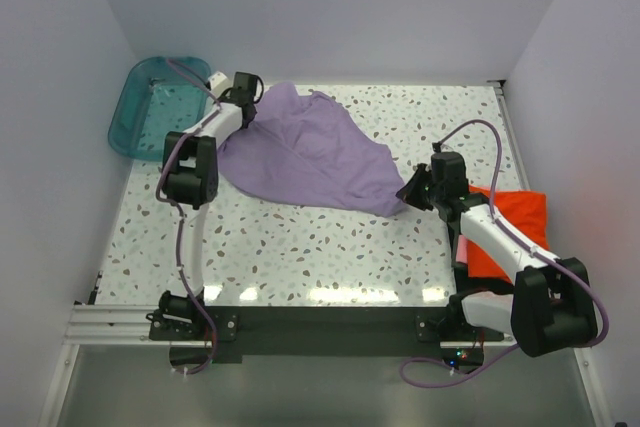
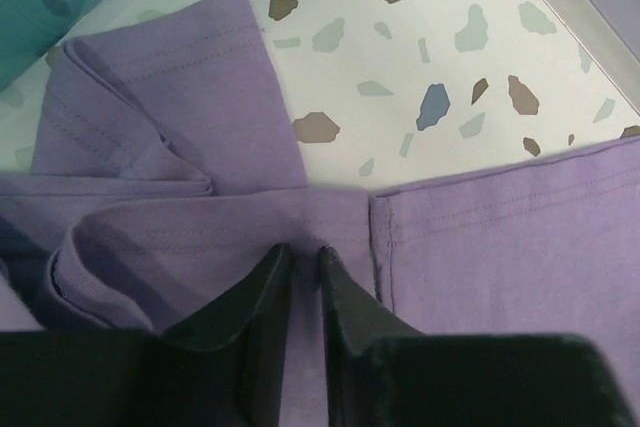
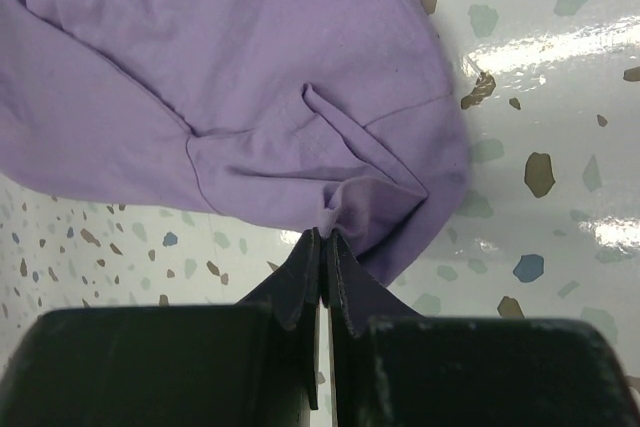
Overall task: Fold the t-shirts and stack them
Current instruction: Flatten the tshirt out
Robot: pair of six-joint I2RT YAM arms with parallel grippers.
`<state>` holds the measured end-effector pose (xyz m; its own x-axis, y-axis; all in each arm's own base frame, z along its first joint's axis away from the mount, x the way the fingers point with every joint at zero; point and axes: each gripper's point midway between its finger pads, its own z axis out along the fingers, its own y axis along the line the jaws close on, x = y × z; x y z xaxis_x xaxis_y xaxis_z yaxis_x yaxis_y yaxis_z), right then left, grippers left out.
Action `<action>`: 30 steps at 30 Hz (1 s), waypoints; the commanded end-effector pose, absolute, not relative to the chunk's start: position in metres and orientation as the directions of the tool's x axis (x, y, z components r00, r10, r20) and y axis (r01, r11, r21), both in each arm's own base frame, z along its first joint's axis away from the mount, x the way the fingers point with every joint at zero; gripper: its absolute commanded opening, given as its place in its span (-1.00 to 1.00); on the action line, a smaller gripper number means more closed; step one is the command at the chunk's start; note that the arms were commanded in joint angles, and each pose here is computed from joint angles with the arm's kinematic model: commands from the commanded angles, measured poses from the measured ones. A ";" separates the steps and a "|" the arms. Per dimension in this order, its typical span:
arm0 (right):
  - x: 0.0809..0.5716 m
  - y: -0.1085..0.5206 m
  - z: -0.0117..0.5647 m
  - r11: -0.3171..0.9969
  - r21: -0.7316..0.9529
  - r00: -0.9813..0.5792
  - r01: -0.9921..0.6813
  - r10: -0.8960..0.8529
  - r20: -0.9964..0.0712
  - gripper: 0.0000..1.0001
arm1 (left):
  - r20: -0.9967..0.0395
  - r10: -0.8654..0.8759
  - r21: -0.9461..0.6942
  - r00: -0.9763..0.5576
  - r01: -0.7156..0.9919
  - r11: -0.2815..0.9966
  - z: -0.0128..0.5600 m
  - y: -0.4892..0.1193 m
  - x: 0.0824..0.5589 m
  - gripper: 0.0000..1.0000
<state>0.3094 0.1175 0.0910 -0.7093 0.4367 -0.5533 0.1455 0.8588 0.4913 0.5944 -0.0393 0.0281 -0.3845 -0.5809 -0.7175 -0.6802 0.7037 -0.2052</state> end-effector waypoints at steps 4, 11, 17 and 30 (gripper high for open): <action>0.323 0.124 0.111 0.849 0.520 -0.672 0.092 0.438 -0.596 -1.00 | -0.694 -0.619 -0.257 -0.367 -0.676 0.690 0.031 -0.037 0.603 -0.95; 0.323 0.124 0.113 0.847 0.524 -0.670 0.088 0.440 -0.598 -1.00 | -0.739 -0.595 -0.327 -0.316 -0.604 0.727 0.093 -0.038 0.615 -1.00; 0.323 0.124 0.113 0.846 0.526 -0.667 0.090 0.443 -0.599 -1.00 | -0.772 -0.584 -0.380 -0.251 -0.554 0.741 0.150 -0.036 0.608 -1.00; 0.321 0.117 0.112 0.855 0.504 -0.661 0.121 0.448 -0.602 -1.00 | -0.746 -0.625 -0.436 -0.231 -0.540 0.720 0.180 -0.025 0.494 -1.00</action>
<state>0.3100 0.1172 0.0913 -0.7068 0.4381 -0.5554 0.1464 0.8587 0.4911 0.5125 -0.0315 0.1483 -0.3120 -0.5973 -0.7389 -0.5719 0.7391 -0.3560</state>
